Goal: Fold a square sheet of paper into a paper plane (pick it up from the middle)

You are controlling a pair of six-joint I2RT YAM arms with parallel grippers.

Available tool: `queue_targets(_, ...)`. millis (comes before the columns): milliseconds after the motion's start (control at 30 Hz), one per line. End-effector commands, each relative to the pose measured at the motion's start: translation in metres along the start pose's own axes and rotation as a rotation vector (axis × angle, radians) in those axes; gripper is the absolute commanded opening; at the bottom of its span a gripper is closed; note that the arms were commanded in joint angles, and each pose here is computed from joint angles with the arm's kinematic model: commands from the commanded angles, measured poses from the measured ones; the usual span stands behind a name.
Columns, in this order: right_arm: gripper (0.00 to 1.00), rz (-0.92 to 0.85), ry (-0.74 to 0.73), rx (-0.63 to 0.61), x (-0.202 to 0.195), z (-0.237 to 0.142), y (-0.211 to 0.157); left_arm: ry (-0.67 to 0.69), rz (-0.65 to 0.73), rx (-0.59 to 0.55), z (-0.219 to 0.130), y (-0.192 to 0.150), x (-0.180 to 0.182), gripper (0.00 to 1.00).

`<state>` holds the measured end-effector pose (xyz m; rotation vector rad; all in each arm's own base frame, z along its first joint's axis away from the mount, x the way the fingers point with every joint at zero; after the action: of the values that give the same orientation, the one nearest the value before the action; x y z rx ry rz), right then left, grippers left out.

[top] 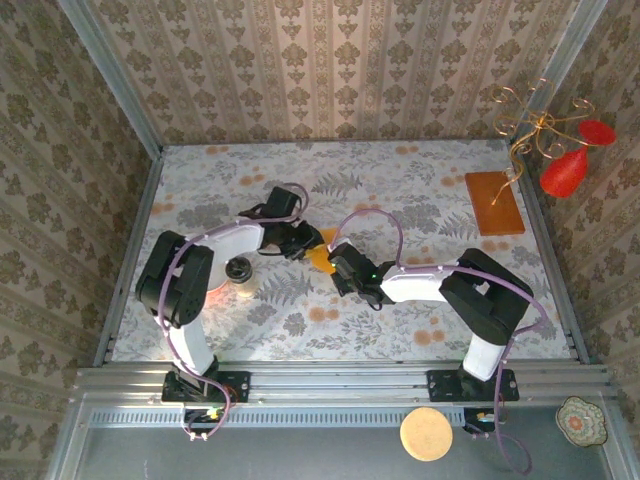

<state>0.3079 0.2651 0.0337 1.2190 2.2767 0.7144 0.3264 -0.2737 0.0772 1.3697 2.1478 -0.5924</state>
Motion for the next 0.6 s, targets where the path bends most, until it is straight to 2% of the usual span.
queue_targets(0, 0.05, 0.02, 0.067, 0.049, 0.007, 0.004, -0.015, -0.029, 0.034, -0.068, -0.029, 0.015, -0.012, 0.34)
queue_targets(200, 0.03, 0.133, 0.212, 0.061, 0.01, 0.002, -0.014, -0.064, 0.047, -0.115, -0.043, 0.021, -0.011, 0.38)
queue_targets(367, 0.03, 0.233, 0.326, 0.072, 0.009, 0.001, -0.01, -0.116, 0.045, -0.094, -0.036, 0.013, -0.01, 0.39)
queue_targets(567, 0.04, 0.303, 0.395, 0.087, 0.005, 0.0, -0.008, -0.127, 0.066, -0.069, -0.027, 0.0, -0.007, 0.38)
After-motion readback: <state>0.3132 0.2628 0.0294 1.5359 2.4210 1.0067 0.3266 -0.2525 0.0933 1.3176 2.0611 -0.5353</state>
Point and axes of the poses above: each hand's point on the last joint's axis, 136 mm out from that joint toward the fingers, its own z axis out along the fingers, its own x axis along the line the jaws close on, y = z × x, the point moved 1 cm from there along -z, back along the fingers, and after that the axes turned 7 degrees about -z, right-handed, at the moved point
